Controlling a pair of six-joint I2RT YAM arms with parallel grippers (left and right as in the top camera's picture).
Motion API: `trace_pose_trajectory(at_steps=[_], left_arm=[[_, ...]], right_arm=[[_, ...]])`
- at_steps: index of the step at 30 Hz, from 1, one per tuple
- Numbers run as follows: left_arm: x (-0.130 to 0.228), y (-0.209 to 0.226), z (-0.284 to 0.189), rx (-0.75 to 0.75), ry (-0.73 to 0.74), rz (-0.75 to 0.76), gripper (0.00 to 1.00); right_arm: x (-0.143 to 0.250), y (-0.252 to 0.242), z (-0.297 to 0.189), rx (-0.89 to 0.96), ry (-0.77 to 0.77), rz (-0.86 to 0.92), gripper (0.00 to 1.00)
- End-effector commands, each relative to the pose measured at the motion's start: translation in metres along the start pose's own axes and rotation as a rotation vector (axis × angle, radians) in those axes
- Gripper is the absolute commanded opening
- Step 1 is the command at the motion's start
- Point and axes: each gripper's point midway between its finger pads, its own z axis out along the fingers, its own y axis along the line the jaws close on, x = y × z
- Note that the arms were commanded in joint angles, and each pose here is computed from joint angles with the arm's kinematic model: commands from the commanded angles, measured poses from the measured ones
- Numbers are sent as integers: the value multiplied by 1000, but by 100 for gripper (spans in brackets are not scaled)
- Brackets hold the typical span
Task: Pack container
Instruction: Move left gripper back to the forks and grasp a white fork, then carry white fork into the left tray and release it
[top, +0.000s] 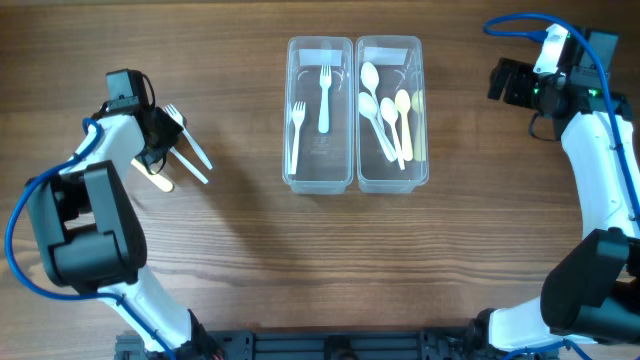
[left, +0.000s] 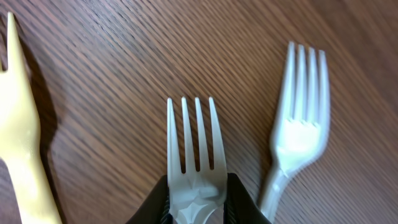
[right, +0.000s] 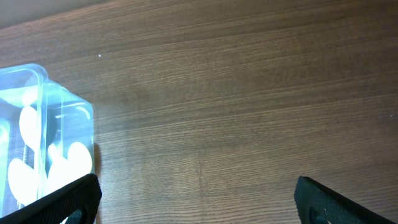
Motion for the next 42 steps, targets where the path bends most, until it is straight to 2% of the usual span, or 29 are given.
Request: trace_pose_trajectory(at_steps=[1,5,9,13,16,22,29,40,42], left_arm=[[-22,-23,-58,112,-111,9,16],[-33,-44,-120,217,-219,31,16],[-20,-75,-169,347,-259,90,18],[6,-110,-205,447,-287,179,18],[41,-144,-218,521,-267,275,20],[96,-189,-220,598,-217,411,20],[137,-223,-187,583,-201,501,23],[174,-249,-130,570,-152,580,25],[176,-248,-126,565,-143,583,33]], right_arm=[[-9,2,-7,3,-29,-16,100],[-9,2,-7,3,-29,-15,100],[-9,2,-7,3,-29,-16,100],[-9,2,-7,3,-29,-16,100],[-9,2,-7,3,-29,-15,100],[-9,2,-7,3,-29,-16,99],[-9,2,-7,3,-29,-16,100],[-9,2,-7,3,-29,-16,100],[-9,2,-7,3,-29,-15,100]])
